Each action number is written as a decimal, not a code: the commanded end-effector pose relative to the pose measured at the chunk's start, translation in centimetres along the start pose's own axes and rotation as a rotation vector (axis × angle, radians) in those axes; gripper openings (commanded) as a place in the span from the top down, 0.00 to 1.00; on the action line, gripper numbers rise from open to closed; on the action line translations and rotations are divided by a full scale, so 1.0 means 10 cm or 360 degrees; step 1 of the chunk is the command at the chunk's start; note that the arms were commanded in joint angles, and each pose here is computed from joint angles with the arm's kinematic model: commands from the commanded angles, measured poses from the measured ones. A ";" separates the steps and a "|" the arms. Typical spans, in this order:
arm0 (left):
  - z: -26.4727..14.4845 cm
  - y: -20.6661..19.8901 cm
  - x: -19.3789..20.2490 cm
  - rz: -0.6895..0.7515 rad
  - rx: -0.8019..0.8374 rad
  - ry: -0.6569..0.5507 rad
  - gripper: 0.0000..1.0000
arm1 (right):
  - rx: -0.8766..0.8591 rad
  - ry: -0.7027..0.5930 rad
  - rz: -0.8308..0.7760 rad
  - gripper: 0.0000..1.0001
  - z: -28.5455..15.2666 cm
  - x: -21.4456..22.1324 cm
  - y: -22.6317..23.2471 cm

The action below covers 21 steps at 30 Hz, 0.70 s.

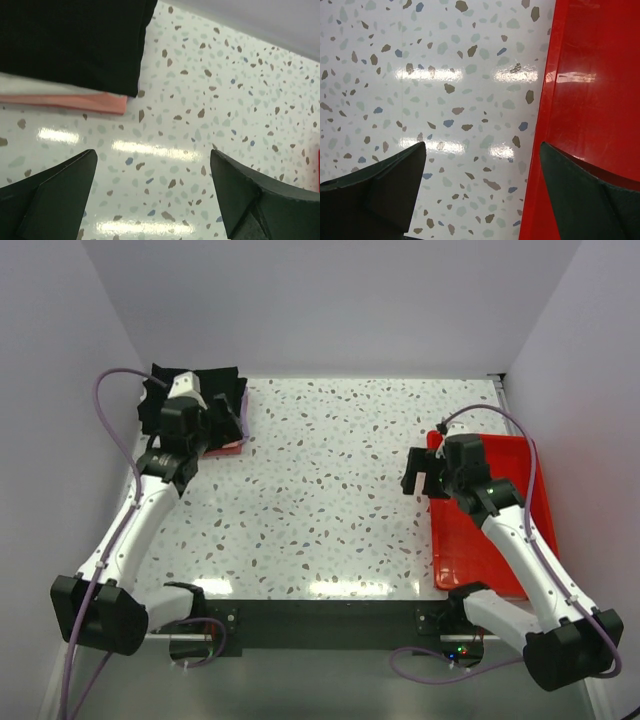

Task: Fold and stack the t-shirts
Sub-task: Reset both grippers

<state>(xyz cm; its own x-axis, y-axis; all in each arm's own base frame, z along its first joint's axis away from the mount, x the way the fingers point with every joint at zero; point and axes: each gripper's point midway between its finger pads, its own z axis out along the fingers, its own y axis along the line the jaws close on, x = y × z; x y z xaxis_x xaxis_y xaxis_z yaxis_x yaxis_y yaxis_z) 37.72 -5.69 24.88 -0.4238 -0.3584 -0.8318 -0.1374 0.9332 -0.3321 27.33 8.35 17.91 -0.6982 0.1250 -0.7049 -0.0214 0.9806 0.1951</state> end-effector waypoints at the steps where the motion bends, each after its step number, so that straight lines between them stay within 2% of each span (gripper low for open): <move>1: -0.08 0.13 0.23 -0.0090 -0.0140 0.0003 0.00 | -0.0077 -0.0072 0.0035 0.01 -0.04 -0.03 0.07; 8: -0.22 0.32 0.90 -0.0102 -0.0224 0.0141 0.00 | -0.0075 -0.0054 0.0056 0.01 -0.01 0.11 0.03; 14: -0.37 0.36 1.28 -0.0133 -0.0242 0.0167 0.00 | -0.0085 -0.0045 0.0074 0.01 0.05 0.21 0.02; 21: -0.45 0.51 1.39 -0.0157 -0.0297 0.0120 0.00 | -0.0107 -0.0054 0.0129 0.01 0.22 0.32 0.03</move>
<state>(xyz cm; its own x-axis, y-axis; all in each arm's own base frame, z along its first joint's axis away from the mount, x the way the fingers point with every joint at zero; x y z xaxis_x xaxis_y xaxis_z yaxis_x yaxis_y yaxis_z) 27.08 -6.54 12.93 -0.5322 -0.4151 -0.7378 -0.3034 0.9072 -0.2915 25.50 8.80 13.56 -0.7223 0.1659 -0.6714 -0.0110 0.9679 0.2510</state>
